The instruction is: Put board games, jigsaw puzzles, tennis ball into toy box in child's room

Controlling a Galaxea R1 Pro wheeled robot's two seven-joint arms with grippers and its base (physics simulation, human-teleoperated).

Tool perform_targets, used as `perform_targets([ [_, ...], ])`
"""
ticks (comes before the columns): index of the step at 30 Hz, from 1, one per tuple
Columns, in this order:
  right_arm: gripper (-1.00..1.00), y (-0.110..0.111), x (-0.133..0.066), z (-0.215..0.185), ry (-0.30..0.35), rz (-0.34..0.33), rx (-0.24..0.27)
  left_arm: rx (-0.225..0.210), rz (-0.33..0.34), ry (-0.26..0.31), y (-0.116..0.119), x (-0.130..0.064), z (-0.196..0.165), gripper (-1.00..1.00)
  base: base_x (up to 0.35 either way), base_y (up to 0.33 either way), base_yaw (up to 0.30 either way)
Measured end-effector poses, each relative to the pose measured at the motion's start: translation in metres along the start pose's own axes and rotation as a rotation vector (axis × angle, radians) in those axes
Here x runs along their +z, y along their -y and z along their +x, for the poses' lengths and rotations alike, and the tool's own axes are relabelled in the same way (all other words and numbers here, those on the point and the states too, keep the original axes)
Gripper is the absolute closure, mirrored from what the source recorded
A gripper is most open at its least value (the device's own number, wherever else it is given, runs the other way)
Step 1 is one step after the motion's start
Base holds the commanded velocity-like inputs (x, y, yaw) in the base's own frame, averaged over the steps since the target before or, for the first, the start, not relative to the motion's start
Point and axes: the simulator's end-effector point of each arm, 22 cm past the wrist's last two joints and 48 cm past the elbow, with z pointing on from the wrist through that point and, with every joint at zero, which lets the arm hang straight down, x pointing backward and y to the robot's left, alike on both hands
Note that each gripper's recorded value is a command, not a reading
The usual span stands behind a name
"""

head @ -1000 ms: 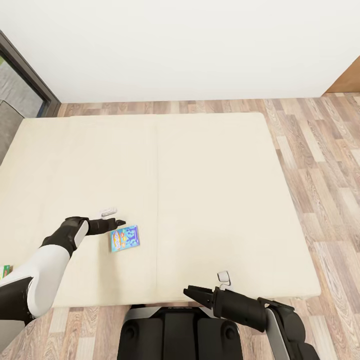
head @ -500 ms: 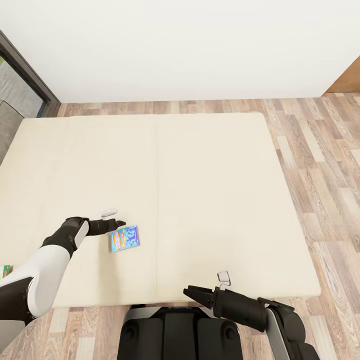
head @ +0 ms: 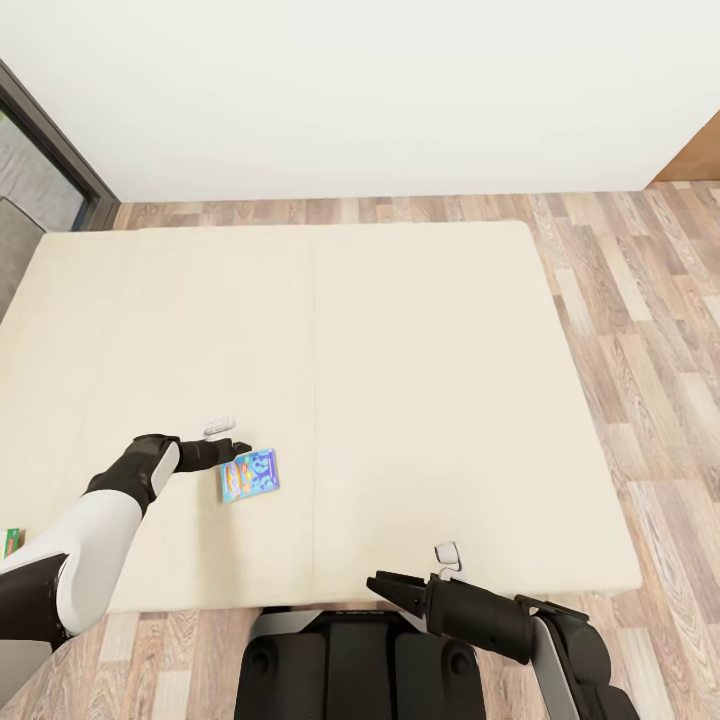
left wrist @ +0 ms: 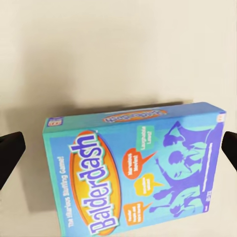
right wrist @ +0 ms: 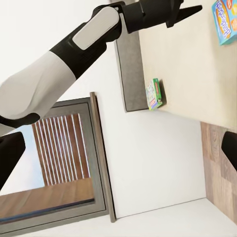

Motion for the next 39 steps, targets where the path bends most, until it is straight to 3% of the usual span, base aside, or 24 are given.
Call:
perform_targets([
  [39, -1.0, 0.008, 0.0, 0.003, -0.003, 0.006, 0.02, -0.011, -0.007, -0.034, -0.005, 0.012, 0.017, -1.0, 0.0, 0.0, 0.0],
])
